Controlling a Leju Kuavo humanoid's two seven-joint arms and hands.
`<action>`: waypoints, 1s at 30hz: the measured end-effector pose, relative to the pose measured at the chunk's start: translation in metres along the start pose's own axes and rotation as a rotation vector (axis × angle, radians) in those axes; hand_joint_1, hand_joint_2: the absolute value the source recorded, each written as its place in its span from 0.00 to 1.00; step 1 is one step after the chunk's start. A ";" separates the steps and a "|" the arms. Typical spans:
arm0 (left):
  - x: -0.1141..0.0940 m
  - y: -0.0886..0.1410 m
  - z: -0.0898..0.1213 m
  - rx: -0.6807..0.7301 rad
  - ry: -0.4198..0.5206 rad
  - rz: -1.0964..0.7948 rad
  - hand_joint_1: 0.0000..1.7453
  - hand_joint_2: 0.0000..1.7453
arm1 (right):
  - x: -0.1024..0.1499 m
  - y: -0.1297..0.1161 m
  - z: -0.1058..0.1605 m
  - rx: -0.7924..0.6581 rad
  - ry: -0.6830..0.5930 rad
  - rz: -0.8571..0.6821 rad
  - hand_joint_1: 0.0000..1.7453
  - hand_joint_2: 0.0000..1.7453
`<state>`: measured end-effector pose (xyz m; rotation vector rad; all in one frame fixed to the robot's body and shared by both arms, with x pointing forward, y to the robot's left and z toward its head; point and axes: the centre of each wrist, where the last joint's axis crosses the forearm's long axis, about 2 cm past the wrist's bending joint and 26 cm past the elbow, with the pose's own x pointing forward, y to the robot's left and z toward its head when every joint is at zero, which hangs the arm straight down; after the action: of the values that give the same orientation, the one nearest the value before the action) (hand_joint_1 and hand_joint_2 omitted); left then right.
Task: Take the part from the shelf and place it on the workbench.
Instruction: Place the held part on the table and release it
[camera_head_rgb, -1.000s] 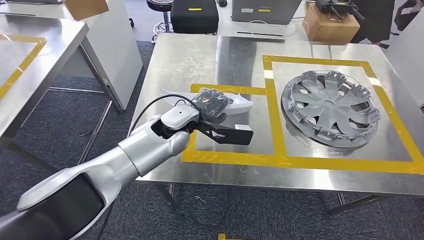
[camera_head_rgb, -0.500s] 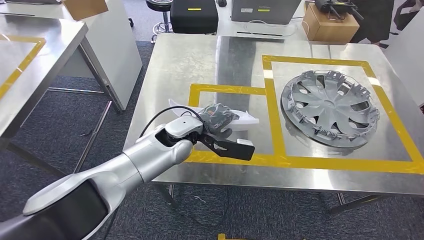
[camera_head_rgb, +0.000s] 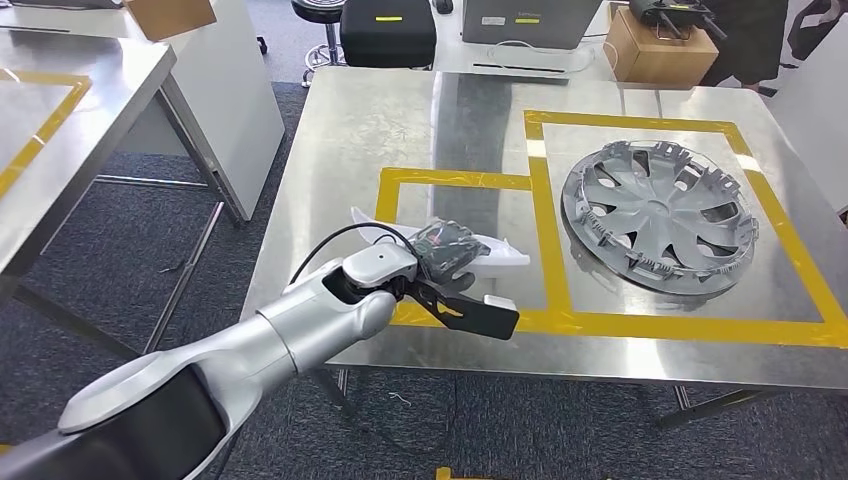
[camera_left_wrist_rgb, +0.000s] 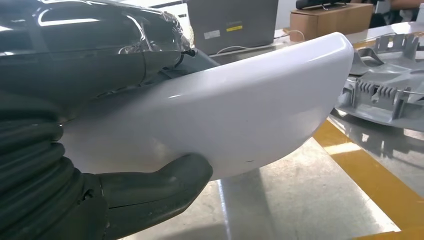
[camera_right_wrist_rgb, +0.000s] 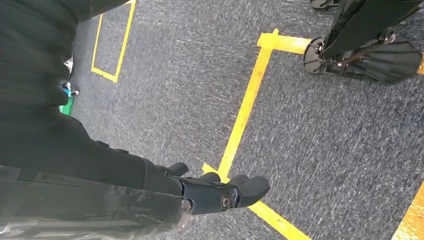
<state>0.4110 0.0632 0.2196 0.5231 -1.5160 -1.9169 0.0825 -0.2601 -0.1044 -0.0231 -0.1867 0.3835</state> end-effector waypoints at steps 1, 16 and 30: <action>0.000 0.000 0.000 -0.002 0.000 -0.002 1.00 1.00 | 0.000 0.000 0.000 0.000 0.000 0.001 0.00 1.00; 0.003 -0.005 -0.001 -0.020 -0.006 -0.020 1.00 1.00 | 0.000 0.000 0.000 0.000 0.000 0.002 0.00 1.00; 0.005 -0.004 -0.002 0.008 0.034 -0.060 0.00 1.00 | -0.001 0.000 0.000 0.003 0.001 0.006 0.00 1.00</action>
<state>0.4080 0.0586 0.2156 0.6078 -1.5032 -1.9378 0.0814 -0.2601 -0.1047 -0.0208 -0.1846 0.3895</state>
